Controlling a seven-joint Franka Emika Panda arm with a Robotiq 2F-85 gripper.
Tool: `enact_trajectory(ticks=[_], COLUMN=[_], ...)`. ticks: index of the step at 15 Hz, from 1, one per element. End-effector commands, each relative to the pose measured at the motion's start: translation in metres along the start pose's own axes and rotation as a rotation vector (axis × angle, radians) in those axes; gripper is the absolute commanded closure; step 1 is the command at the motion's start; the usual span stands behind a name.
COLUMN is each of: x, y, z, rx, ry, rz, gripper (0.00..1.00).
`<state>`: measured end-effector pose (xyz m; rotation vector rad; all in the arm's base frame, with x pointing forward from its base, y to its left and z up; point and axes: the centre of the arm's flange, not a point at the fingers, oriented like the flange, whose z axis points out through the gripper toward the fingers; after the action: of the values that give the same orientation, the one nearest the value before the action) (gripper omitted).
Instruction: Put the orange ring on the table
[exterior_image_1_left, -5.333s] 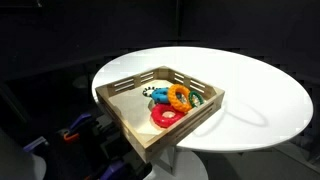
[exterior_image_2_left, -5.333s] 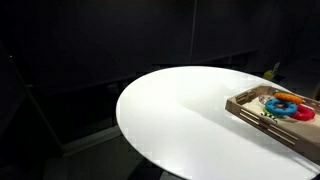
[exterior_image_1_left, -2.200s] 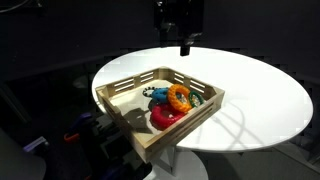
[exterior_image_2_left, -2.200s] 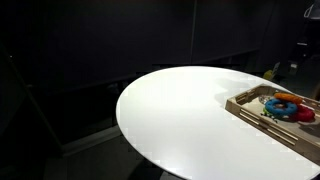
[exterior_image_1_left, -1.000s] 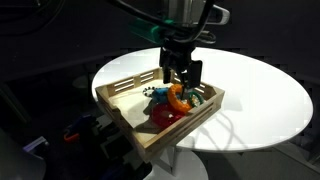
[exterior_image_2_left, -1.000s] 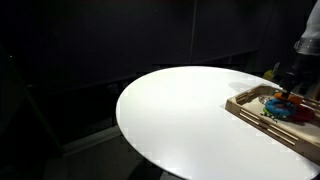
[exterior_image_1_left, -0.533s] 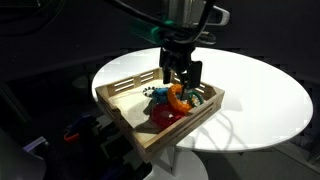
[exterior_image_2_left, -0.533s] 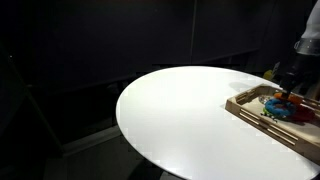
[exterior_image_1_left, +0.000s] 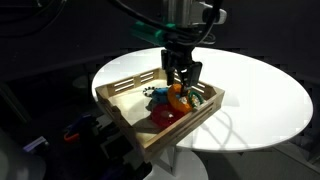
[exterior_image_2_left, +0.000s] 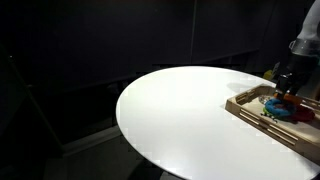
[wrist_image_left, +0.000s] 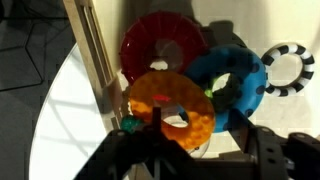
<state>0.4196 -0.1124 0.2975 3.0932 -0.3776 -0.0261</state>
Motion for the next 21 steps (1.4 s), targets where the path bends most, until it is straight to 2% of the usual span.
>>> enact_trajectory(ticks=[1, 5, 6, 8, 10, 15, 21], x=[0.003, 0.002, 0.002, 0.003, 0.005, 0.013, 0.017], y=[-0.007, -0.021, -0.026, -0.039, -0.052, -0.09, -0.138], z=[-0.002, -0.013, -0.016, -0.023, -0.029, -0.045, -0.055], rx=[0.005, 0.022, 0.027, 0.038, 0.046, 0.056, 0.111], ry=[0.035, 0.047, 0.046, 0.053, 0.061, 0.088, 0.128], rz=[-0.048, -0.094, -0.106, -0.134, -0.156, -0.219, -0.309], gripper=[0.58, 0.91, 0.96, 0.92, 0.98, 0.96, 0.96])
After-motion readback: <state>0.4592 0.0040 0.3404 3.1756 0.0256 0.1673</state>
